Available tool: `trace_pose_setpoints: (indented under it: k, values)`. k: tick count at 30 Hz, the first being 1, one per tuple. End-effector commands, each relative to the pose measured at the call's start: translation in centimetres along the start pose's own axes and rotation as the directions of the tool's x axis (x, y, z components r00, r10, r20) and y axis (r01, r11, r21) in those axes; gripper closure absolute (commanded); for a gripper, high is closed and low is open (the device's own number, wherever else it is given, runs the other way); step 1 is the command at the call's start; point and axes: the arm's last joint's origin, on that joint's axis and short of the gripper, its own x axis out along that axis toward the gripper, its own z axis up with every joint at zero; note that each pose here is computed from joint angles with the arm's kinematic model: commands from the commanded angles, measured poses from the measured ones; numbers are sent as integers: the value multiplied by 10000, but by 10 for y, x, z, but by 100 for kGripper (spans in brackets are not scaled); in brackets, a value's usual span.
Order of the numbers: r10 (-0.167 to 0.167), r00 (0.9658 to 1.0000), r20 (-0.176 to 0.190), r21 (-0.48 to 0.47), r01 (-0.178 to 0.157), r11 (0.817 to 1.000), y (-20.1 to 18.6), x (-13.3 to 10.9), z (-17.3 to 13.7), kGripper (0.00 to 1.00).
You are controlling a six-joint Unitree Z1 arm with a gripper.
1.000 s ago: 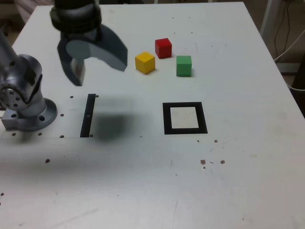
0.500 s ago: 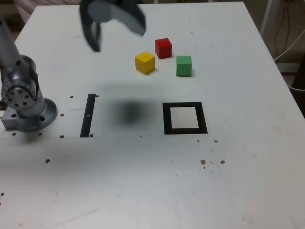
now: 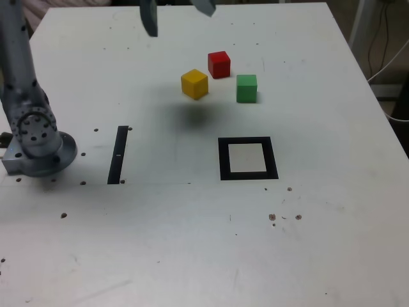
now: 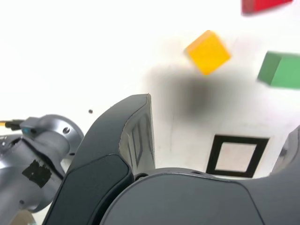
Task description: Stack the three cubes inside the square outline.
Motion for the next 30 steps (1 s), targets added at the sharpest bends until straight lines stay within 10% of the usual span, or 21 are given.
trace_pose_setpoints:
  k: [1,30]
  values:
    - [46,10000,-36,-62,-46,10000,11,2,7,0]
    - [-141,9981,-597,-353,120,9993,92,62,72,0]
